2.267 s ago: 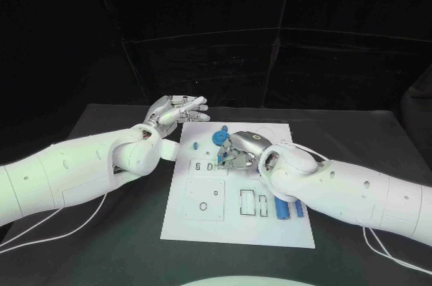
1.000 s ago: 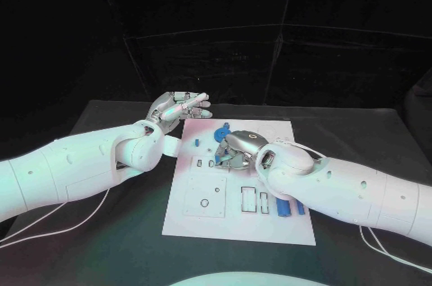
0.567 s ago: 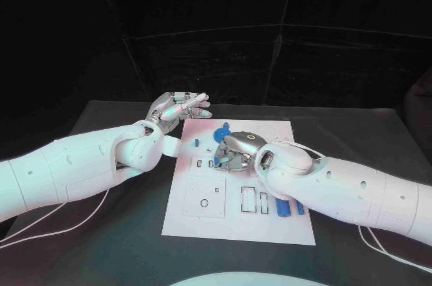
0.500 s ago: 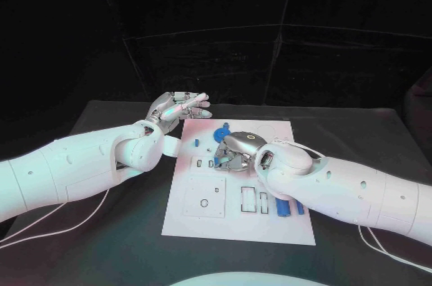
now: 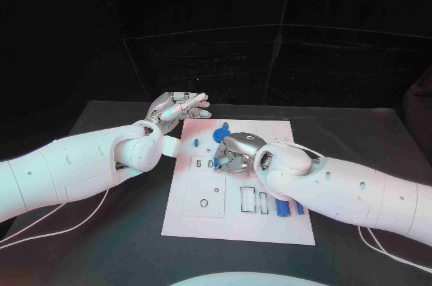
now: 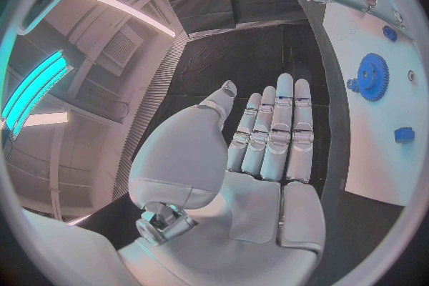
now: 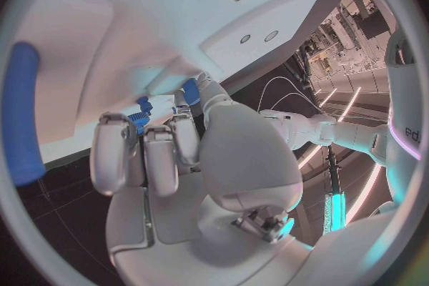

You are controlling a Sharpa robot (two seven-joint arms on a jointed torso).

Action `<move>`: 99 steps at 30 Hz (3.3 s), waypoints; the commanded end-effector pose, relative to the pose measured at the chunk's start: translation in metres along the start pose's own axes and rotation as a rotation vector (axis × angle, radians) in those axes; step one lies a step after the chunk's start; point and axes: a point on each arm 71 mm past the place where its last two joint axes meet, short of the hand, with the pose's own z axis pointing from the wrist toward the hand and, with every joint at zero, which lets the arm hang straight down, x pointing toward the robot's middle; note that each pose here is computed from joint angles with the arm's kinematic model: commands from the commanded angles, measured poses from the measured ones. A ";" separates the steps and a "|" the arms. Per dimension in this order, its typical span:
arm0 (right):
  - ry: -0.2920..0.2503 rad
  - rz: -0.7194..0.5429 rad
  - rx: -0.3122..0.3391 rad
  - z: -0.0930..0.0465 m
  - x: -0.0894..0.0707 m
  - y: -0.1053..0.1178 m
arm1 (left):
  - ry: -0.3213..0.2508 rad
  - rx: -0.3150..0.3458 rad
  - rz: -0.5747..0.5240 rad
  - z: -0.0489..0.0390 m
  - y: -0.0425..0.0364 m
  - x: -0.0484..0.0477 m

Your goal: Assemble the parts on the task board

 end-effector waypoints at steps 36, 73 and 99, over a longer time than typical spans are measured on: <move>-0.147 0.264 -0.070 -0.058 -0.039 -0.014 | 0.102 -0.120 0.161 -0.0020 0.0078 0.0002; -0.254 0.470 0.038 -0.084 -0.122 -0.095 | 0.367 -0.770 1.094 0.0209 0.0203 0.0391; -0.245 0.459 0.053 -0.075 -0.120 -0.096 | 0.454 -0.843 1.171 0.0311 0.0379 0.0586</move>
